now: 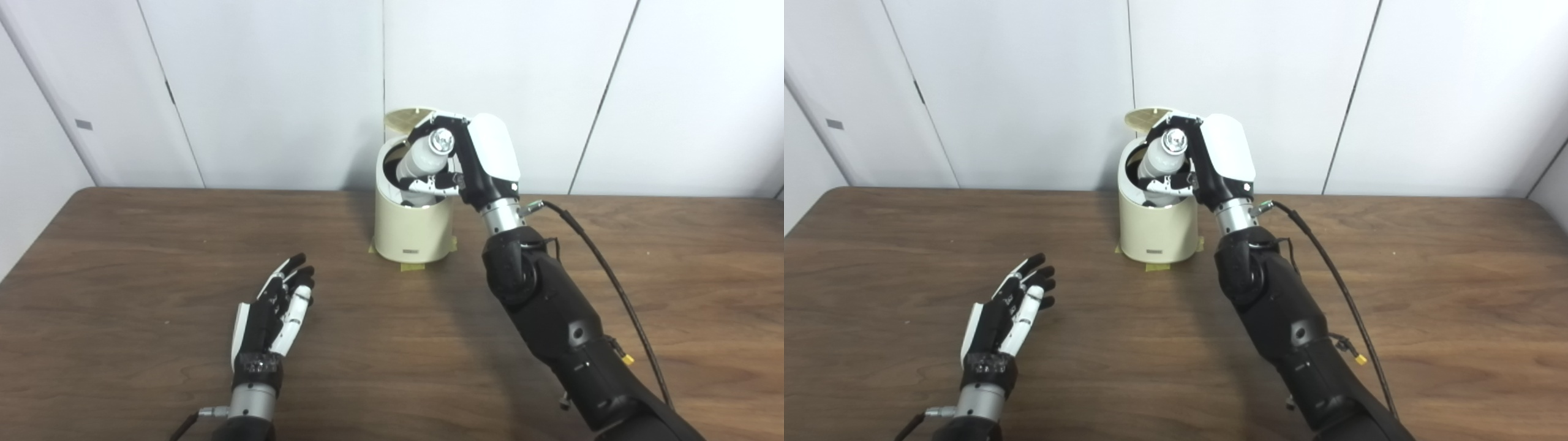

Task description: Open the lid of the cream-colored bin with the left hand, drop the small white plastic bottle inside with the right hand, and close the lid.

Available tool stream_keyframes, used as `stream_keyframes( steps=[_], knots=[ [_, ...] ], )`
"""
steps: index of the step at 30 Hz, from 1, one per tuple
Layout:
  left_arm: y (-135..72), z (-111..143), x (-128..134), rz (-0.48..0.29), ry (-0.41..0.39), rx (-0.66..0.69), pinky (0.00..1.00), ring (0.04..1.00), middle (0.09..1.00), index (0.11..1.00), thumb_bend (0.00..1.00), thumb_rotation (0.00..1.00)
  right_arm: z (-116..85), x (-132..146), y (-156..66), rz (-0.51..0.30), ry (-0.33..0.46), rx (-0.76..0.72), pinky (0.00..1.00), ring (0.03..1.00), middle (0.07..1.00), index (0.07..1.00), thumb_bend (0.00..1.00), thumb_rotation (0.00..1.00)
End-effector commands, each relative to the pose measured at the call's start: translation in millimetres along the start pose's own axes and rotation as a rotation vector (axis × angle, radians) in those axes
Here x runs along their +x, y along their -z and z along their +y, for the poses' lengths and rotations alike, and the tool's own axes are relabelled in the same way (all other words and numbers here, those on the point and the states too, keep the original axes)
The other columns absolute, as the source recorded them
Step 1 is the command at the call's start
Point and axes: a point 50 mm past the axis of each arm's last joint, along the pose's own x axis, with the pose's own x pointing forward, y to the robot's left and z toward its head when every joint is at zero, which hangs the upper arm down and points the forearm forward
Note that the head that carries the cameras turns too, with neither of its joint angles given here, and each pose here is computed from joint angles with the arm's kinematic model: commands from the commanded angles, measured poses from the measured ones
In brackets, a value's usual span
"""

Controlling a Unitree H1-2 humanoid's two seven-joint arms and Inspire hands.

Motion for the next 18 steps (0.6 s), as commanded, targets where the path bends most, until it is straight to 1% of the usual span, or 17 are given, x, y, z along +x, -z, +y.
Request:
stream_keyframes(
  steps=[1,11,15,18],
  knots=[
    [-15.7,-3.1,0.6,-0.082,-0.002,-0.015,0.77,0.816,0.826,0.892,0.40,0.62,-14.8,25.5,-16.5,-0.070,0.078,-0.008,0.35,0.406,0.505,0.501,0.52,0.00],
    [-16.4,-4.8,-0.9,-0.099,-0.016,-0.048,0.77,0.812,0.822,0.894,0.40,0.56,-11.4,26.4,-16.8,-0.033,0.096,0.017,0.34,0.402,0.505,0.506,0.52,0.00],
    [-16.3,-4.9,-1.0,-0.105,-0.020,-0.052,0.78,0.813,0.823,0.894,0.40,0.55,-11.7,26.9,-16.1,-0.024,0.094,0.003,0.33,0.391,0.488,0.543,0.51,0.00],
    [-15.9,-4.5,-1.0,-0.107,-0.023,-0.046,0.77,0.812,0.821,0.894,0.40,0.55,-11.7,27.0,-15.6,-0.006,0.087,-0.008,0.34,0.392,0.484,0.550,0.51,0.00]
  ],
)
